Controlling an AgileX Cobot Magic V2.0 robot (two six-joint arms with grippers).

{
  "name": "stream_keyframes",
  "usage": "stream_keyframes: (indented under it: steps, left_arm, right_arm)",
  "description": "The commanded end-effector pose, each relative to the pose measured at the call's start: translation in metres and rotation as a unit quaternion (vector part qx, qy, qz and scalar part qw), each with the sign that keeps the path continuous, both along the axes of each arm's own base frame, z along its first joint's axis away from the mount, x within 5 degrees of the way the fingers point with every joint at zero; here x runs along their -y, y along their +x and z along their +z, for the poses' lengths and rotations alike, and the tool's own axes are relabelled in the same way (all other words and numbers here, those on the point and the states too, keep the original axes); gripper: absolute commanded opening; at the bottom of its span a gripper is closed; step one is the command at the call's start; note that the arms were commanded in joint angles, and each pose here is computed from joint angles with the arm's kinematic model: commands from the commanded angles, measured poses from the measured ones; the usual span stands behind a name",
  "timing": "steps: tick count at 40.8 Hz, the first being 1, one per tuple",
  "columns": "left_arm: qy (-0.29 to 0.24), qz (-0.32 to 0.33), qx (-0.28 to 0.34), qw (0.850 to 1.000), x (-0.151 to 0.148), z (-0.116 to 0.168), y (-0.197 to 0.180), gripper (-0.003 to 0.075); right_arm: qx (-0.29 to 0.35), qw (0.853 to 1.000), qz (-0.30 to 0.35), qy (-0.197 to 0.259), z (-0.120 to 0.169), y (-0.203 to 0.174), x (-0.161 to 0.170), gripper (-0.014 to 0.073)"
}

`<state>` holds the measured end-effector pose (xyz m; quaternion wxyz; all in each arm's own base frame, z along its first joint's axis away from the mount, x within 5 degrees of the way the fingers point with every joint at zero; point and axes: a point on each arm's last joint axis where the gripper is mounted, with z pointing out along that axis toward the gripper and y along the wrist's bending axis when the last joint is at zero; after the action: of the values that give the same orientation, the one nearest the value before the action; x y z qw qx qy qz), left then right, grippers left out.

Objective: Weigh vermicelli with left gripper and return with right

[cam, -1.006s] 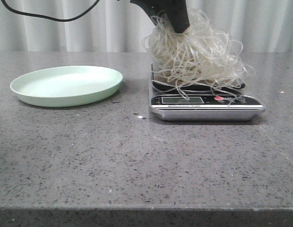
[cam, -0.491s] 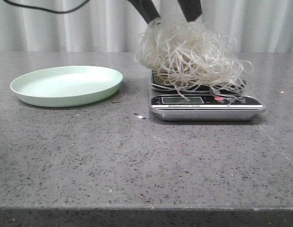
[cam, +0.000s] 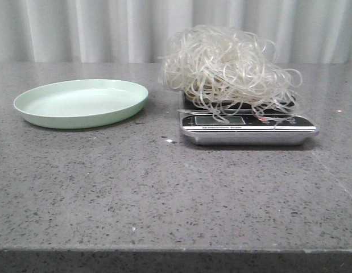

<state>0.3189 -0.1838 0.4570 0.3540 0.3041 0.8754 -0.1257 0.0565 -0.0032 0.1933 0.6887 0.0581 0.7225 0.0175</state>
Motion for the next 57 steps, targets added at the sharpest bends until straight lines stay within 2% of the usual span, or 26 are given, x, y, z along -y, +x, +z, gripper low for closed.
stream_keyframes:
  steps: [1, 4, 15, 26, 31, 36, 43, 51, 57]
  left_arm:
    - [-0.03, 0.028, 0.044, 0.998, -0.028, 0.032, -0.024, 0.0553]
    - [-0.033, 0.042, 0.053, 0.997, -0.04, 0.032, -0.031, 0.0524]
    - [-0.065, 0.102, 0.116, 0.986, -0.089, 0.021, -0.076, 0.0522]
    - [-0.093, 0.154, 0.193, 0.965, -0.128, -0.02, -0.136, 0.0521]
    - [-0.1, 0.18, 0.221, 0.953, -0.143, -0.043, -0.162, 0.0449]
    - [-0.106, 0.199, 0.248, 0.942, -0.155, -0.066, -0.192, 0.0309]
    - [-0.108, 0.206, 0.255, 0.939, -0.16, -0.096, -0.212, 0.013]
    - [-0.11, 0.208, 0.262, 0.936, -0.162, -0.115, -0.218, 0.0141]
    - [-0.134, 0.22, 0.274, 0.926, -0.163, -0.121, -0.218, 0.0141]
  right_arm:
    - [0.055, 0.998, -0.002, -0.005, 0.011, -0.002, 0.0, 0.0151]
    - [0.056, 0.998, -0.002, -0.005, 0.012, -0.002, 0.0, 0.0151]
    - [0.059, 0.998, -0.002, -0.005, 0.012, -0.002, 0.0, 0.0151]
    - [0.059, 0.998, -0.002, -0.005, 0.012, -0.002, 0.0, 0.0151]
    - [0.059, 0.998, -0.002, -0.005, 0.012, -0.002, 0.0, 0.0151]
    - [0.062, 0.998, -0.002, -0.005, 0.013, -0.002, 0.0, 0.0151]
    - [0.082, 0.997, -0.002, -0.007, 0.016, -0.002, 0.0, 0.0151]
    - [0.126, 0.992, -0.002, -0.009, 0.025, -0.003, 0.0, 0.0151]
    - [0.149, 0.989, -0.002, -0.01, 0.045, -0.007, 0.0, 0.0151]
